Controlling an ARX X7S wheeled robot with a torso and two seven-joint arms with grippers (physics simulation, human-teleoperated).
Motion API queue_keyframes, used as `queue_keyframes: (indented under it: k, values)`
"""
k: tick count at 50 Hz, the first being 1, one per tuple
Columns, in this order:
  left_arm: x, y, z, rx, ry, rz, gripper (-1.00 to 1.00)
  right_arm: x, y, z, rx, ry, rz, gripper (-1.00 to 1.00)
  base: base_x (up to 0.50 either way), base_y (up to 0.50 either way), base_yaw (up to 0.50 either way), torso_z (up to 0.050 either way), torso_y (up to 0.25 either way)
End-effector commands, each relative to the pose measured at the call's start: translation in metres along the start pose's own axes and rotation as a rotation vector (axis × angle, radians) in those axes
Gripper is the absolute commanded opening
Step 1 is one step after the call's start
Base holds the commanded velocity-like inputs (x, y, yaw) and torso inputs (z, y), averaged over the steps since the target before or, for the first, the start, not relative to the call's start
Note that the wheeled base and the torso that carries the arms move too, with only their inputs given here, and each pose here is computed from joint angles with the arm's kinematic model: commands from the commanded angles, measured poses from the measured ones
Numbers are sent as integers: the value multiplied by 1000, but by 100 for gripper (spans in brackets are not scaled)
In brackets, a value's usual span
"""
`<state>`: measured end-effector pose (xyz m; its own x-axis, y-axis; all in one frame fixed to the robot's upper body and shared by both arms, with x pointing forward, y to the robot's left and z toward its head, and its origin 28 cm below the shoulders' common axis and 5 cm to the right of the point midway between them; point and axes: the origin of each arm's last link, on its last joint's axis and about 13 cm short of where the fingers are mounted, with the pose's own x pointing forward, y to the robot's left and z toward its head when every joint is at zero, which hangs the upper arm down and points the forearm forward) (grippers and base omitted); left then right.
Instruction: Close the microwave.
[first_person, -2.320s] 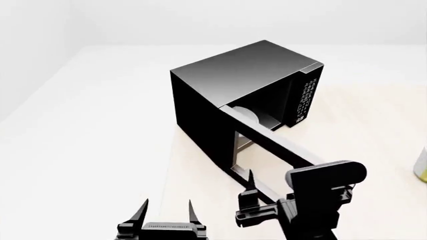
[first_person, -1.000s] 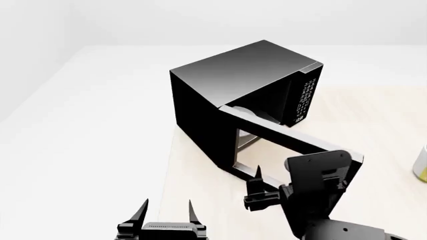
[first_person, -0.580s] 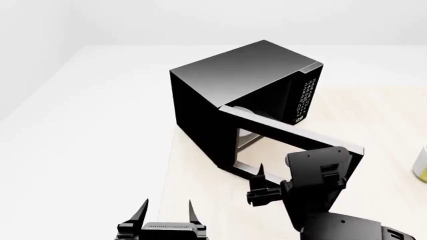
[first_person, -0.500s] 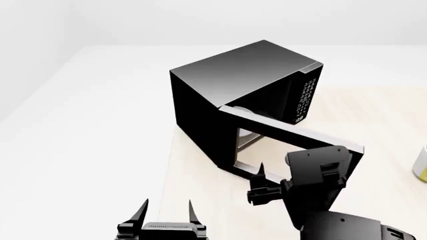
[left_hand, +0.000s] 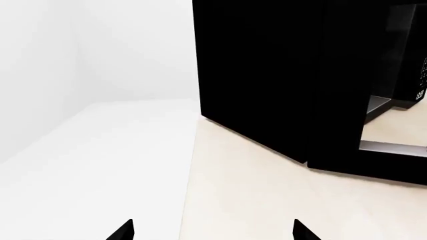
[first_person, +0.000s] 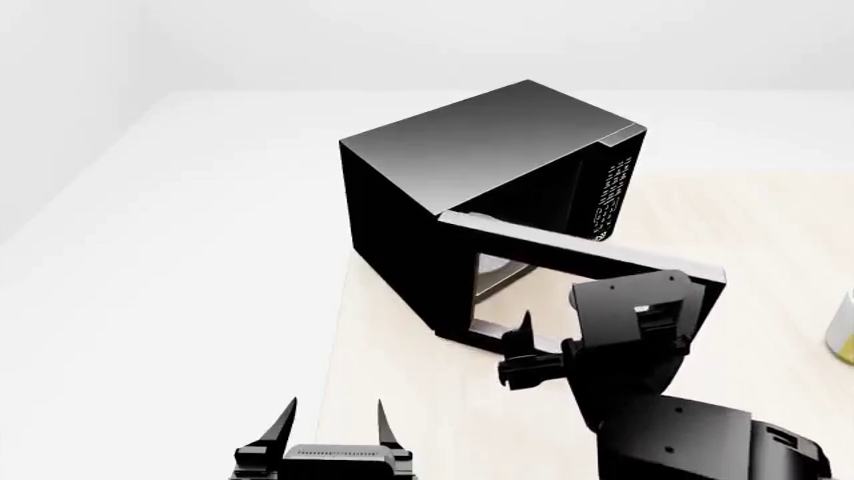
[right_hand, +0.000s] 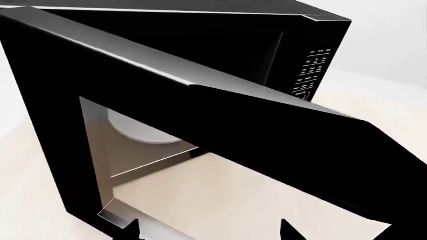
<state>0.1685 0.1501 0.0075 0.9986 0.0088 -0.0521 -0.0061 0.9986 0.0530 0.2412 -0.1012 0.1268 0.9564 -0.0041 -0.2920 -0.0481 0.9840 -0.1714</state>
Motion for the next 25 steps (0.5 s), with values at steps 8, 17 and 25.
queue_keyframes:
  k: [8,17,25]
  values:
    - [0,0,0,0,0,0,100,16,-3,15,2,-29,-9,100,0,0,0,0,0]
    - [0,0,0,0,0,0,100,24,-6,18,-20,-34,-10,100,0,0,0,0,0]
    - [0,0,0,0,0,0,100,31,-7,22,-49,-42,-8,100,0,0,0,0,0]
